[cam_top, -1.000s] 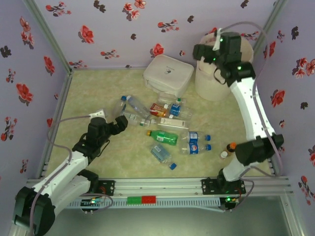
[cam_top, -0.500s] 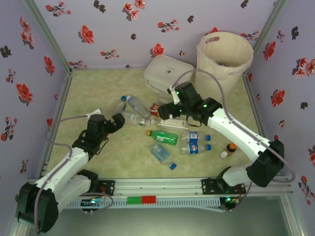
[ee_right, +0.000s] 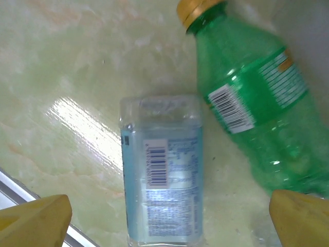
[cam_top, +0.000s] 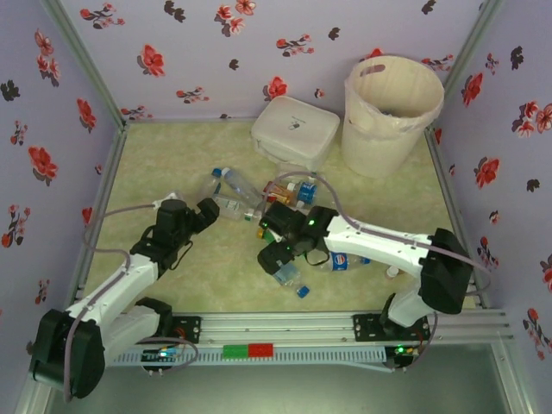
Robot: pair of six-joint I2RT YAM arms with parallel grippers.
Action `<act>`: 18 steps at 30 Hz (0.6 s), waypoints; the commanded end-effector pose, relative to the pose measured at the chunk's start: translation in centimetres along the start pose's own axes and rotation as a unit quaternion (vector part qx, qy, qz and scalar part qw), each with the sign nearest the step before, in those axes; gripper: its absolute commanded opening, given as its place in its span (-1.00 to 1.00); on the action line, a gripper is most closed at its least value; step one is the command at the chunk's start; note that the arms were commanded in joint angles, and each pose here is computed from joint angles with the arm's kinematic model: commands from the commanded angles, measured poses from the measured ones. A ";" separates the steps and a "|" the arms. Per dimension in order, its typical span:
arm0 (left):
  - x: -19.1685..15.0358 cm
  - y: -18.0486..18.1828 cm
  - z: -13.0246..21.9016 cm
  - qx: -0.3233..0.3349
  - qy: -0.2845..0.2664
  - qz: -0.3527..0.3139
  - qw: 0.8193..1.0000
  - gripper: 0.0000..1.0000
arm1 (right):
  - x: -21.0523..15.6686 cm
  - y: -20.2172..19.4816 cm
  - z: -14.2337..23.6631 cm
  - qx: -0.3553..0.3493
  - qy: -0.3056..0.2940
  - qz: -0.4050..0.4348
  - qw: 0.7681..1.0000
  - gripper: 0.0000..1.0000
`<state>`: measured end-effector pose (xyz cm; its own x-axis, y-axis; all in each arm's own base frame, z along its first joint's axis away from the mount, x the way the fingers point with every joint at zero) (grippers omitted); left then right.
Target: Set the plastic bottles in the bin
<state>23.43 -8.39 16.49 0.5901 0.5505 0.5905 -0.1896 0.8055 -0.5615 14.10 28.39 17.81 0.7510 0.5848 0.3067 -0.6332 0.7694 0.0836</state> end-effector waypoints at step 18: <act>-0.2 0.5 0.5 -0.013 -0.009 0.022 1.000 0.99 | -2.6 1.0 -7.3 -0.070 0.044 -0.028 0.996 0.34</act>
<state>23.00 -8.29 16.42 0.5789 0.5718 0.5813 -0.1891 0.7876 -0.5865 13.04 29.53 10.73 0.7992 0.5626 0.2115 -0.5724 0.8198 -0.0175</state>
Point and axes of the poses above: each hand's point on the last joint's axis, 136 mm out from that joint toward the fingers, its own z axis back along the fingers, its own y axis along the line the jaws close on, x = y × z, the point moved 8 cm from there along z, back along the fingers, and after that the axes turned 3 degrees about -z, right-handed, at the moved point
